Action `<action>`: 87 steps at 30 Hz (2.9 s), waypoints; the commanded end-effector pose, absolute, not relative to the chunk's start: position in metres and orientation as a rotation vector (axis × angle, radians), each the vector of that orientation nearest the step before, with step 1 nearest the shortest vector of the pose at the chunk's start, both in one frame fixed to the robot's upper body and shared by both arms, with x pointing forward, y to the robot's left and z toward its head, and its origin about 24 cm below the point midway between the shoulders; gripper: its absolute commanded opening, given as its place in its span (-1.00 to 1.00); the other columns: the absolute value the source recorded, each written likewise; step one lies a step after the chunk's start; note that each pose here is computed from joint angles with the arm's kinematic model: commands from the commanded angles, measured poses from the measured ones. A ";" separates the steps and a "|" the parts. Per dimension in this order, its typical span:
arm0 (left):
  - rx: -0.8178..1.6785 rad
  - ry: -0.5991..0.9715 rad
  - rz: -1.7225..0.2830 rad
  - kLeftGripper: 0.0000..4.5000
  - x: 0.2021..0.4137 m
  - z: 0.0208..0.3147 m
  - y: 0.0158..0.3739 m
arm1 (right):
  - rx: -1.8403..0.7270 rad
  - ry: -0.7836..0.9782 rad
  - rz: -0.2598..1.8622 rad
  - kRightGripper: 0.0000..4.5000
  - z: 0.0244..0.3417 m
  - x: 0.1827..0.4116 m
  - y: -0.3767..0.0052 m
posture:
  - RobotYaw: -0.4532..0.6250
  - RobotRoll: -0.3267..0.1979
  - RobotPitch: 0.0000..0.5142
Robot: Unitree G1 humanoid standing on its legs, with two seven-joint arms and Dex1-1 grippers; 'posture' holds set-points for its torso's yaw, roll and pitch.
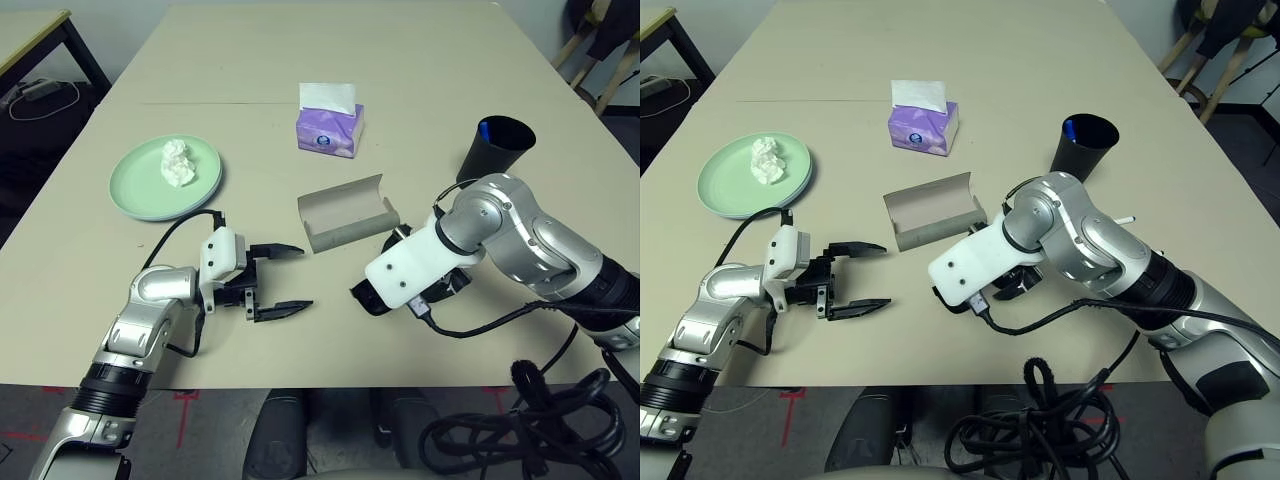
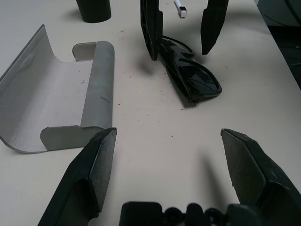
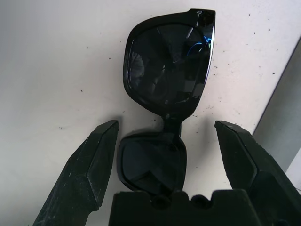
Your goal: Organize and tidy the items on the table.
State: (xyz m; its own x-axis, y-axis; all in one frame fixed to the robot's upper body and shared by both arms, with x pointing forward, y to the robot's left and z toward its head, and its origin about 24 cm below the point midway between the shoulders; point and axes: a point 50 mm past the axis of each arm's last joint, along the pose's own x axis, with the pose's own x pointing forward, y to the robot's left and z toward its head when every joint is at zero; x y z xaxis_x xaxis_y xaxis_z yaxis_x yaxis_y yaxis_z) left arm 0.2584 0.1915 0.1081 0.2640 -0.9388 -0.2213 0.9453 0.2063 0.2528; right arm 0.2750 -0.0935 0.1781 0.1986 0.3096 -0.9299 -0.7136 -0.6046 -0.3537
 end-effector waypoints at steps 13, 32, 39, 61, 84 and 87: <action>0.389 0.026 -1.333 0.99 0.255 0.107 0.188 | -1.623 0.357 1.549 1.00 0.183 0.275 -0.087 | 0.10 0.25 -0.40; 0.391 0.030 -1.335 1.00 0.254 0.108 0.187 | -1.648 0.399 1.565 -0.99 0.174 0.275 -0.094 | 0.11 0.25 -0.40; 0.392 0.035 -1.336 1.00 0.254 0.108 0.187 | -1.644 0.394 1.551 -0.89 0.176 0.276 -0.094 | 0.10 0.25 -0.41; 0.393 0.036 -1.335 1.00 0.254 0.108 0.187 | -1.573 0.457 1.548 0.98 0.179 0.276 -0.086 | 0.09 0.25 -0.42; 0.395 0.038 -1.333 1.00 0.252 0.107 0.186 | -1.629 0.483 1.557 0.82 0.169 0.279 -0.093 | 0.10 0.25 -0.43; 0.396 0.039 -1.333 1.00 0.252 0.107 0.187 | -1.622 0.482 1.558 0.36 0.168 0.280 -0.093 | 0.10 0.25 -0.42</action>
State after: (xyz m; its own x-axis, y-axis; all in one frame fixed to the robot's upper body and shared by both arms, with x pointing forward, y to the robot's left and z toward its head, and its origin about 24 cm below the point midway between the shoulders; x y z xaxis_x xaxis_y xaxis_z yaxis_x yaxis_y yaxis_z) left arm 0.2557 0.1890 0.1083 0.2616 -0.9373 -0.2301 0.9458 0.2015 0.2547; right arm 0.2800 -0.0925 0.1732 0.1792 0.2740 -0.9449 -0.7455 -0.5889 -0.3122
